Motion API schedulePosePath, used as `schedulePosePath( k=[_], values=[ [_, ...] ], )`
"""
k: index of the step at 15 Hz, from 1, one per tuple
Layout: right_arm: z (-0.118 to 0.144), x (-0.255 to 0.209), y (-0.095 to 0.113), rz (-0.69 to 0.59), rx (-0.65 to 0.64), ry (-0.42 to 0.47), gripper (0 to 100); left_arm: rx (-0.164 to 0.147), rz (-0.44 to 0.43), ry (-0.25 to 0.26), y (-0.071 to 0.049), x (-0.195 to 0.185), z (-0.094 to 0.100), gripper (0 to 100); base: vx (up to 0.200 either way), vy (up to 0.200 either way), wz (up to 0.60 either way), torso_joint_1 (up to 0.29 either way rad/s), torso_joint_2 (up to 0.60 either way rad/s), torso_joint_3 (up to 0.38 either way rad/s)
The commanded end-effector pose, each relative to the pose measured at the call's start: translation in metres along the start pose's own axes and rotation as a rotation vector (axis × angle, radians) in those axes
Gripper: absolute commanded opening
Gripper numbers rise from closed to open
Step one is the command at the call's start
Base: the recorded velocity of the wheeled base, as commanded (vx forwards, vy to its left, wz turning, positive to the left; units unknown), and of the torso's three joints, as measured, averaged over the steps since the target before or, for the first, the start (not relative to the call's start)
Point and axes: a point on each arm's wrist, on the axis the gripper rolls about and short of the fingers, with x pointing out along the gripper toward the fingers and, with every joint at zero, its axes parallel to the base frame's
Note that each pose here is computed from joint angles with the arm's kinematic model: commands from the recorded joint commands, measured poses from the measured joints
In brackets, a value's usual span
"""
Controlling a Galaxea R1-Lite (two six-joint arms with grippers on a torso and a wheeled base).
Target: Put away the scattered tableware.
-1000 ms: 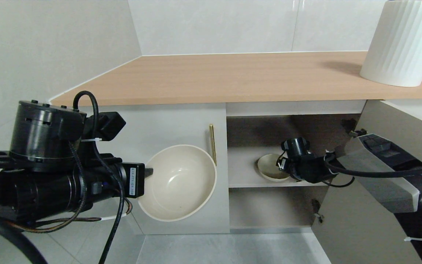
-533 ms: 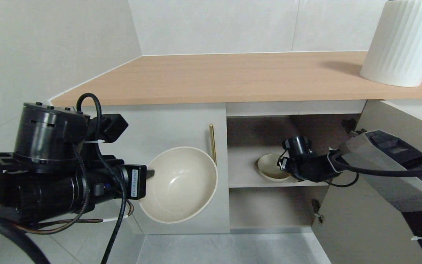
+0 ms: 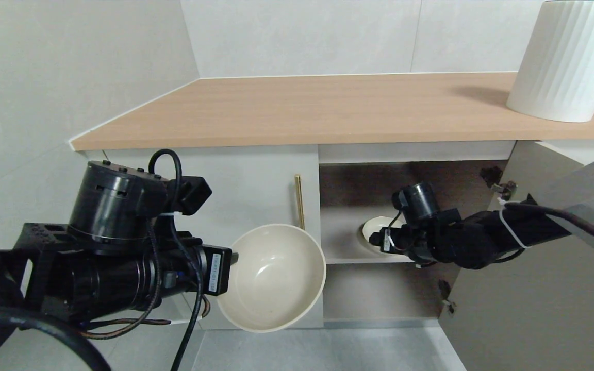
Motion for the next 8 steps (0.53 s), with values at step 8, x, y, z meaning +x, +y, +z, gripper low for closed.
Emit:
schedulePosePath(
  k=[8],
  values=[
    [0.012,-0.17,0.021,0.405,-0.115,0.045,100,0.045,-0.034,0.077,-0.02,0.027,-0.013,0,0.0,0.0,0.0,0.0,0.0,0.0]
  ],
)
